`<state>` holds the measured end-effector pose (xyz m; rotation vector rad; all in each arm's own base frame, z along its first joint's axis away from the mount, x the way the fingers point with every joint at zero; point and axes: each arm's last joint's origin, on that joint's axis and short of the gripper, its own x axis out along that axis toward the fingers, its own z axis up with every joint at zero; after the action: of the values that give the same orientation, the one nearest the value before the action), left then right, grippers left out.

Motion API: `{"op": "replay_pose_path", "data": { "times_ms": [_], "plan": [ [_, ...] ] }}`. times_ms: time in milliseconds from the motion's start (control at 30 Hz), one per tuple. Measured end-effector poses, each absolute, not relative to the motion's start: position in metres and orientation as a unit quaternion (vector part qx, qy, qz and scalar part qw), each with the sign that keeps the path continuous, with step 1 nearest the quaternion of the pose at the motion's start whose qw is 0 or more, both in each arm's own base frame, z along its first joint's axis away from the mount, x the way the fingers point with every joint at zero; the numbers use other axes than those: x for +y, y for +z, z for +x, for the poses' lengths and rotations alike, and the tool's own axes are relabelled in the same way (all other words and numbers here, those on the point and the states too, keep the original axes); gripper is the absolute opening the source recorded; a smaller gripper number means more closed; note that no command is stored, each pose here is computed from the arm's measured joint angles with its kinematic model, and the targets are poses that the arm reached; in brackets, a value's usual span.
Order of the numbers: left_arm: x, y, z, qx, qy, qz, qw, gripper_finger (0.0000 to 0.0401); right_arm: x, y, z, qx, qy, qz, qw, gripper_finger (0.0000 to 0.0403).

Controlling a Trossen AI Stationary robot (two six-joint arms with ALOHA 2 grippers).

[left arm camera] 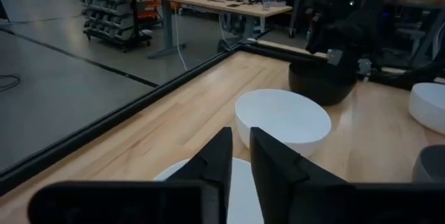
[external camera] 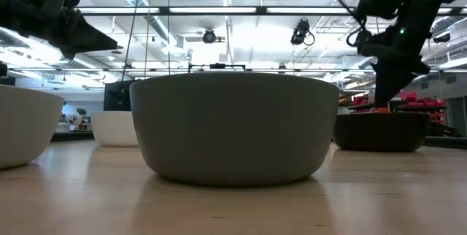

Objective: Nest bowls inside each other
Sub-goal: Stack the black bowl on the top middle white bowl

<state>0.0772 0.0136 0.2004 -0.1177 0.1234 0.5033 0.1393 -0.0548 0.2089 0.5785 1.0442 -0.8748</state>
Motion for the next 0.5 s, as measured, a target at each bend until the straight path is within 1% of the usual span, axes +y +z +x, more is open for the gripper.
{"op": "replay_pose_path", "data": {
  "times_ms": [167, 333, 500],
  "plan": [
    [0.014, 0.201, 0.077, 0.059, 0.249, -0.064, 0.965, 0.0077, -0.066, 0.201, 0.137, 0.51, -0.41, 0.276, 0.704, 0.0111],
    [0.014, 0.2, 0.077, 0.052, 0.251, -0.099, 0.962, 0.0086, -0.071, 0.196, 0.138, 0.532, -0.395, 0.277, 0.696, 0.011],
    [0.014, 0.2, 0.077, 0.052, 0.252, -0.106, 0.961, 0.0091, -0.074, 0.193, 0.139, 0.543, -0.391, 0.28, 0.688, 0.011]
  ]
}}
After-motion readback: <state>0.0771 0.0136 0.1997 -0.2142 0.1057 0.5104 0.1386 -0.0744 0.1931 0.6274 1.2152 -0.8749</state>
